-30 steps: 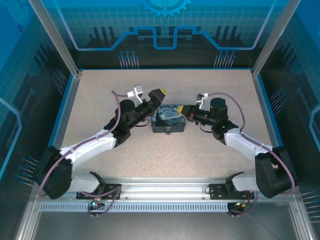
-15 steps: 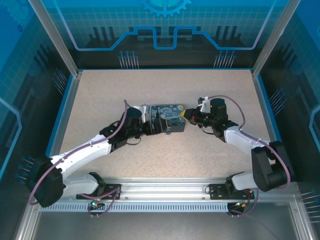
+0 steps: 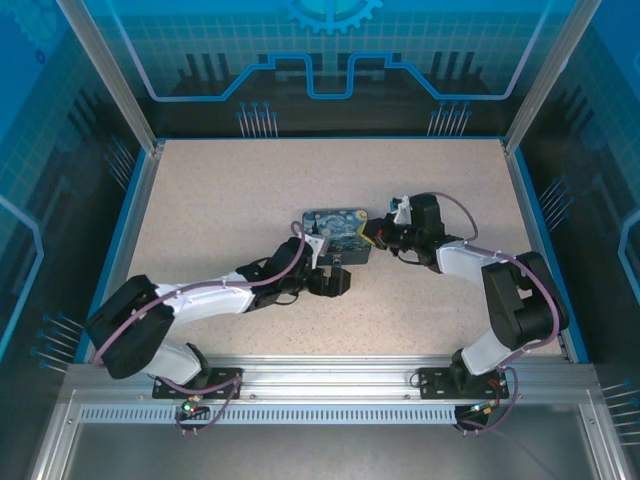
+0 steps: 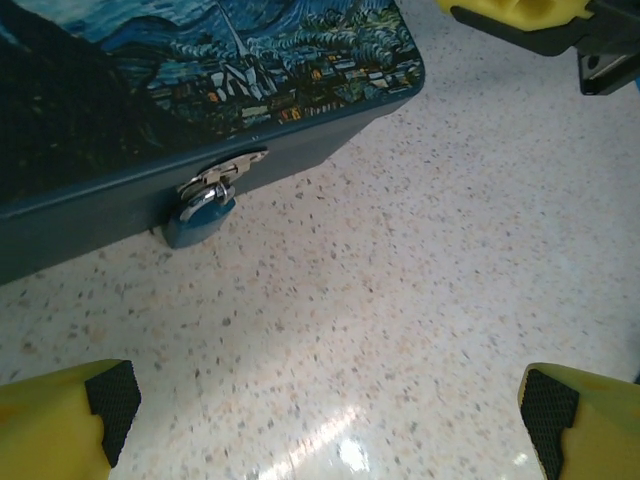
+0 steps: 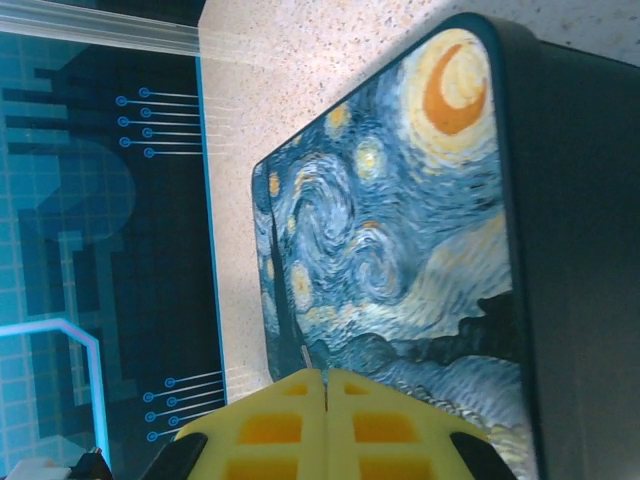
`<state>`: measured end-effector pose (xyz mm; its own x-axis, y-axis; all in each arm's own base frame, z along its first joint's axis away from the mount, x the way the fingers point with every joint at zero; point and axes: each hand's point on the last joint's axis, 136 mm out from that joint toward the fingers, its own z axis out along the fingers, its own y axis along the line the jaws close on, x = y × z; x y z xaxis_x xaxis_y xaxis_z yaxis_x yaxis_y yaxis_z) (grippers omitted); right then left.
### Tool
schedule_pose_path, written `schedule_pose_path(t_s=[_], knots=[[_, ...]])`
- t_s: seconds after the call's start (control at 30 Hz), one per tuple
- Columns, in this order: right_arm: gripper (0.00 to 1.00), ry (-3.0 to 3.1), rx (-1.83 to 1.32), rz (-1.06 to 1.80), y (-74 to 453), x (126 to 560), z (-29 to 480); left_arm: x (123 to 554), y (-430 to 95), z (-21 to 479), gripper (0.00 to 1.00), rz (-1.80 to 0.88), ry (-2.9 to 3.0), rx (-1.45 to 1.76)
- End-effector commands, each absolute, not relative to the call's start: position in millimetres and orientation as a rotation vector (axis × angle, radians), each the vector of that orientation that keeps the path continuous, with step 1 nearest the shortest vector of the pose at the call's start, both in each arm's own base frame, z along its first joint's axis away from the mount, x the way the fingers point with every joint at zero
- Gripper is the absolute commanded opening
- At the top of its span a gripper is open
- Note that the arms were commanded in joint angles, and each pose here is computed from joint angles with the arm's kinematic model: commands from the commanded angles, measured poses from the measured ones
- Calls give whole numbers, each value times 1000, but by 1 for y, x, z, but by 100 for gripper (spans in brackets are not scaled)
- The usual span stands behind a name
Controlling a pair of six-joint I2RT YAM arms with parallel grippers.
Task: Unlock the padlock with the key
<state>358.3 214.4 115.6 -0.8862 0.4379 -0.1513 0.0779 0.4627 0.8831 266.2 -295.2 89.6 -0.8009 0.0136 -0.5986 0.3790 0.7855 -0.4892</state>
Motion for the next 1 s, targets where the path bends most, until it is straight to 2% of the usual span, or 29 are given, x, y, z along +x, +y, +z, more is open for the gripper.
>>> schedule_pose_path(t_s=[0.0,0.33,0.8,0.97], knots=[[0,2325,452,1393,212,373,123,283,-300,87,99,-762,2295,325],[0,2379,481,1389,218,389,108,300,-312,52,98,-739,2271,320],[0,2417,470,1387,222,398,98,324,-329,36,97,-744,2211,291],[0,2457,475,1376,222,394,93,327,-341,46,96,-827,2180,270]])
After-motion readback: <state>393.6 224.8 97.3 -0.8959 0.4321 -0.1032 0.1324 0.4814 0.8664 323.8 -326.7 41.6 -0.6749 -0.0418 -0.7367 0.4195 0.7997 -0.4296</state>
